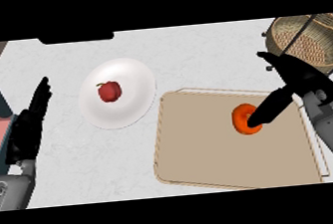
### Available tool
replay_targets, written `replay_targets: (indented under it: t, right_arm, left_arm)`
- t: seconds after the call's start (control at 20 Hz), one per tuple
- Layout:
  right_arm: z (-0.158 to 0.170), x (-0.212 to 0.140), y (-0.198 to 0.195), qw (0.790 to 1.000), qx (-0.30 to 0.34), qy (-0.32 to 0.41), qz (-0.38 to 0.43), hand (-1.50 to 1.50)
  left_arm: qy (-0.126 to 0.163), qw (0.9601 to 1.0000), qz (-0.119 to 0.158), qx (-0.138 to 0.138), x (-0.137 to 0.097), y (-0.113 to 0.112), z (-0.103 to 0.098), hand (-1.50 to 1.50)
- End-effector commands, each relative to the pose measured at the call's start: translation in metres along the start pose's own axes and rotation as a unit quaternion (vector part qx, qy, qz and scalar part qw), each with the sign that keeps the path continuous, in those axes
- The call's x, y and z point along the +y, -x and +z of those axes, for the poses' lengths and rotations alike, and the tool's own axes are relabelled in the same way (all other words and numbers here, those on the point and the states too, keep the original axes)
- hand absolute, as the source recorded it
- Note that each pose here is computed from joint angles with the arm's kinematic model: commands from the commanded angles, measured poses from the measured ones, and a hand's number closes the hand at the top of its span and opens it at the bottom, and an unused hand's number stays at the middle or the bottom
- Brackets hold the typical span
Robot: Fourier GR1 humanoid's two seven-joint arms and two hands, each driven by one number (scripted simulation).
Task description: Pick the squash from the tray and place it in the tiered basket
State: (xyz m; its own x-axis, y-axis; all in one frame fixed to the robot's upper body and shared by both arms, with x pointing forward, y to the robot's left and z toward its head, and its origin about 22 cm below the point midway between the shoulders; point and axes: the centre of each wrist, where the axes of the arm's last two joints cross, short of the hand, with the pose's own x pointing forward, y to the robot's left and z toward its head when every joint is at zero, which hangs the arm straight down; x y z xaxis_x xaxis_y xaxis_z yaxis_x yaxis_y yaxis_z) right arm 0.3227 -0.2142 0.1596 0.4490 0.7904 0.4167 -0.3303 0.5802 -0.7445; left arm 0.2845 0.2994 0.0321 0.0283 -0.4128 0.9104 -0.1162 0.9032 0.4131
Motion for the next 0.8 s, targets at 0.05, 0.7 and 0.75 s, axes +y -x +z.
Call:
replay_targets:
  t: [0.05, 0.7, 0.75]
  right_arm:
    - [-0.007, 0.02, 0.009, 0.995, 0.084, -0.029, 0.048, -1.5]
    - [0.008, 0.037, -0.012, 0.992, 0.074, 0.005, 0.105, -1.5]
    - [0.007, 0.049, -0.001, 0.992, 0.07, 0.008, 0.107, -1.5]
  left_arm:
    - [-0.001, 1.0, -0.003, 0.002, 0.004, 0.003, 0.011, 0.0]
    - [-0.002, 1.0, 0.004, -0.002, -0.012, -0.003, 0.008, 0.0]
    - [-0.003, 0.9999, 0.008, 0.009, -0.004, -0.007, 0.005, 0.0]
